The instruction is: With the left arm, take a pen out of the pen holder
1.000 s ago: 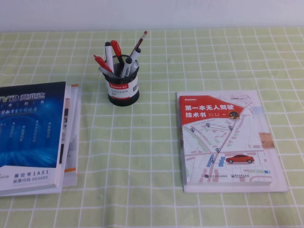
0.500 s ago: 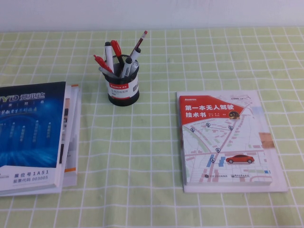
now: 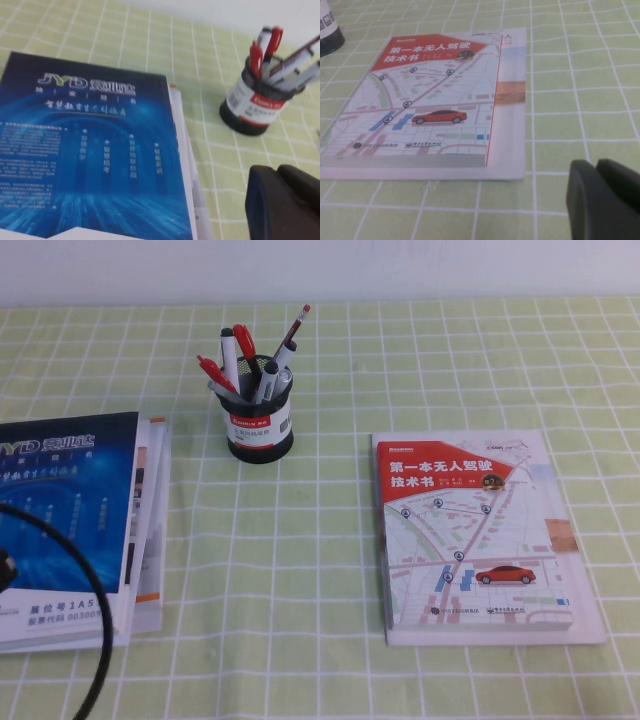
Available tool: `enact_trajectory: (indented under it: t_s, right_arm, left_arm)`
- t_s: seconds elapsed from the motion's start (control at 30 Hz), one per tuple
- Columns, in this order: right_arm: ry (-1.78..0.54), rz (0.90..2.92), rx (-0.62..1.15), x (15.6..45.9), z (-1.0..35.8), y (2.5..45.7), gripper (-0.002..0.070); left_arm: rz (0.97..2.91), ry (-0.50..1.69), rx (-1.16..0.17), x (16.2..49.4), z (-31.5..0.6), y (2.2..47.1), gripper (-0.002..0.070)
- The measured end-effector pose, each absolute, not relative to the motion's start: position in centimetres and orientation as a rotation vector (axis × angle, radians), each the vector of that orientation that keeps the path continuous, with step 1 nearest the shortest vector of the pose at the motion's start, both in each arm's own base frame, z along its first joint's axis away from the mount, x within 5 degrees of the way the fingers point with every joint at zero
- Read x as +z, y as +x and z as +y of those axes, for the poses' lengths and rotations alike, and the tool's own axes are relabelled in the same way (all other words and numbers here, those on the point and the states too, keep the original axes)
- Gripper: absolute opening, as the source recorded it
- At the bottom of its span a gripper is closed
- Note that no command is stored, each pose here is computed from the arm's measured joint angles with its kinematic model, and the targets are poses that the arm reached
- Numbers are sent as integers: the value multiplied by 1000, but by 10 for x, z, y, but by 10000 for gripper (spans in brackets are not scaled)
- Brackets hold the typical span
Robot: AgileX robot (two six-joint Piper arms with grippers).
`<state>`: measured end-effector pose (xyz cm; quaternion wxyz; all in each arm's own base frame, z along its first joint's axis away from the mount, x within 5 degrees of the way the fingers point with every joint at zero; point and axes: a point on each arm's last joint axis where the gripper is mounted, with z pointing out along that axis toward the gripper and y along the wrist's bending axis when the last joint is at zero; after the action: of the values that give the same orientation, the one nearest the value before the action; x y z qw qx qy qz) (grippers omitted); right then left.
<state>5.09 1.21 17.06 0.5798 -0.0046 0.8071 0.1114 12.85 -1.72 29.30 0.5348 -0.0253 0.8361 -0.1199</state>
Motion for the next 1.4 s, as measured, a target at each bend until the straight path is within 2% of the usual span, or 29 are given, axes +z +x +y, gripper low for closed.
enact_trajectory:
  t_s: [0.23, 0.47, 0.6, 0.83, 1.1, 1.3, 1.4]
  right_arm:
    - [-11, 1886, 260, 171, 12, 51, -14]
    - [-11, 1886, 260, 171, 12, 51, -14]
    - [-11, 1886, 260, 171, 12, 51, -14]
    - [-11, 1884, 260, 171, 12, 51, -14]
    - [-11, 1884, 260, 171, 12, 51, -14]
    - [-11, 1884, 260, 171, 12, 51, -14]
    - [-11, 1884, 260, 171, 12, 51, -14]
  left_arm:
    - [2101, 36, -377, 293, -31, 168, -3]
    - [2037, 187, -489, 287, -63, 191, -3]
    - [1989, 207, -456, 285, -76, 198, -3]
    - [1922, 184, -294, 266, -91, 195, -3]
    - [1791, 226, -324, 245, -108, 195, -3]
    - [1673, 153, -328, 229, -114, 211, -1]
    - [1610, 116, -316, 221, -117, 220, 45]
